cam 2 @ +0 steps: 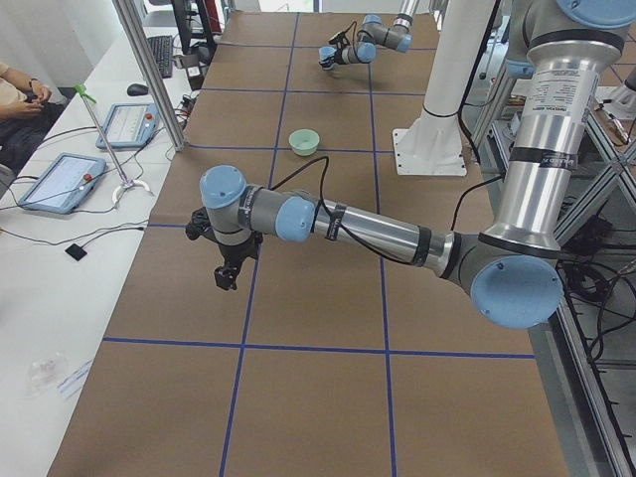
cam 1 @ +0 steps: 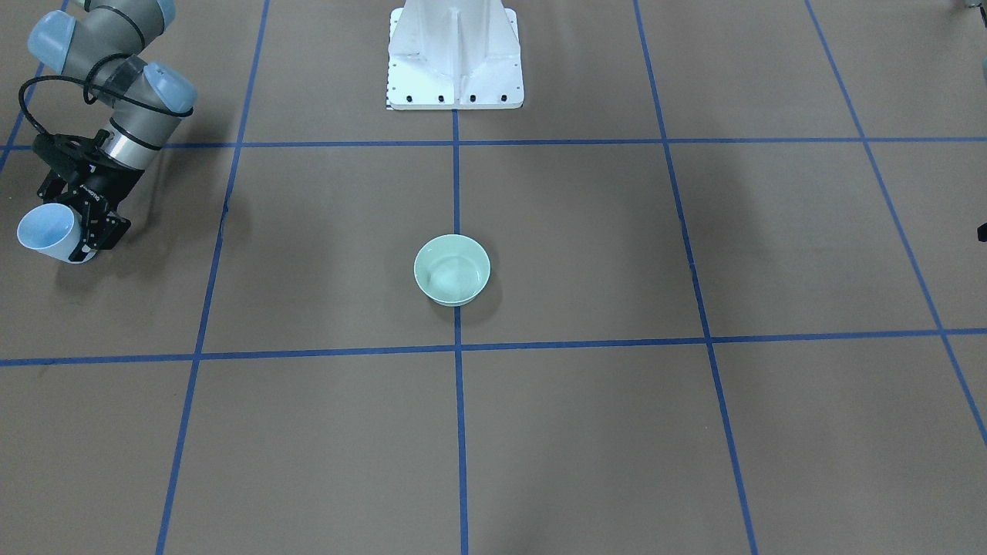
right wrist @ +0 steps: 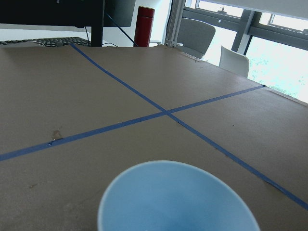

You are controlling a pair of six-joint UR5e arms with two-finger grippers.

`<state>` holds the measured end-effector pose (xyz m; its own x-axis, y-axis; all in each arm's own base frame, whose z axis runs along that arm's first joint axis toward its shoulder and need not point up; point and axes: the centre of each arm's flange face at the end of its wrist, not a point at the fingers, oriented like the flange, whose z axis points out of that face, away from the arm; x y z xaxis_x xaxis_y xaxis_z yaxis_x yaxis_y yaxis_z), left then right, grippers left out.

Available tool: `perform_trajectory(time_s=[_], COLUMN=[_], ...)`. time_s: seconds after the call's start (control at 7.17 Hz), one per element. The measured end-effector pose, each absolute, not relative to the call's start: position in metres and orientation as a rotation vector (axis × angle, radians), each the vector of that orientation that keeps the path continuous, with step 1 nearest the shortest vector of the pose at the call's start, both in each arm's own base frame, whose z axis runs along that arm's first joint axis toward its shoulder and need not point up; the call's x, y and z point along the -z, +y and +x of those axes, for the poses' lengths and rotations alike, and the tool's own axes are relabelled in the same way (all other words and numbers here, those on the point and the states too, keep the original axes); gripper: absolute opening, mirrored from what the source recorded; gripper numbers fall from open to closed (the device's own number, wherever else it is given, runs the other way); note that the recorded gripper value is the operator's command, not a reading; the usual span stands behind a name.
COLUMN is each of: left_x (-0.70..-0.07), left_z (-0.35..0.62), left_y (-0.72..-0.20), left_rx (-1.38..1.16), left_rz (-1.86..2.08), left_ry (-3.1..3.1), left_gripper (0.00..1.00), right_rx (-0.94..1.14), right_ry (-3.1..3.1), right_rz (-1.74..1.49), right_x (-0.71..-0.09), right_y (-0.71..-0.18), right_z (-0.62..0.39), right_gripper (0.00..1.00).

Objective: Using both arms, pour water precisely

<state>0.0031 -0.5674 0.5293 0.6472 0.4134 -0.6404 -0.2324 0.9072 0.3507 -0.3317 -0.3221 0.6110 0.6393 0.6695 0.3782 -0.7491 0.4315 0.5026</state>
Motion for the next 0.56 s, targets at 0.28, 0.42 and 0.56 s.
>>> perform_trajectory(time_s=[0.28,0.42,0.56], left_x=[-0.534,-0.544,-0.554], left_z=[0.002,-0.002,-0.012], left_y=[-0.565,-0.56,-0.555], left_rx=[-0.365,-0.349,-0.324], left_rz=[0.237,0.221,0.209], left_ry=[0.786,0.785,0.781], left_gripper=[1.0,1.0,1.0], right_rx=[-0.906,-0.919,-0.93], right_ry=[-0.121,-0.12,-0.128], right_rz=[0.718,0.725,0.73], right_x=[-0.609,-0.605,-0.598], right_y=[-0.333,-0.34,-0.348], right_z=[-0.323,-0.318,-0.318], right_gripper=[0.0,0.0,0.0])
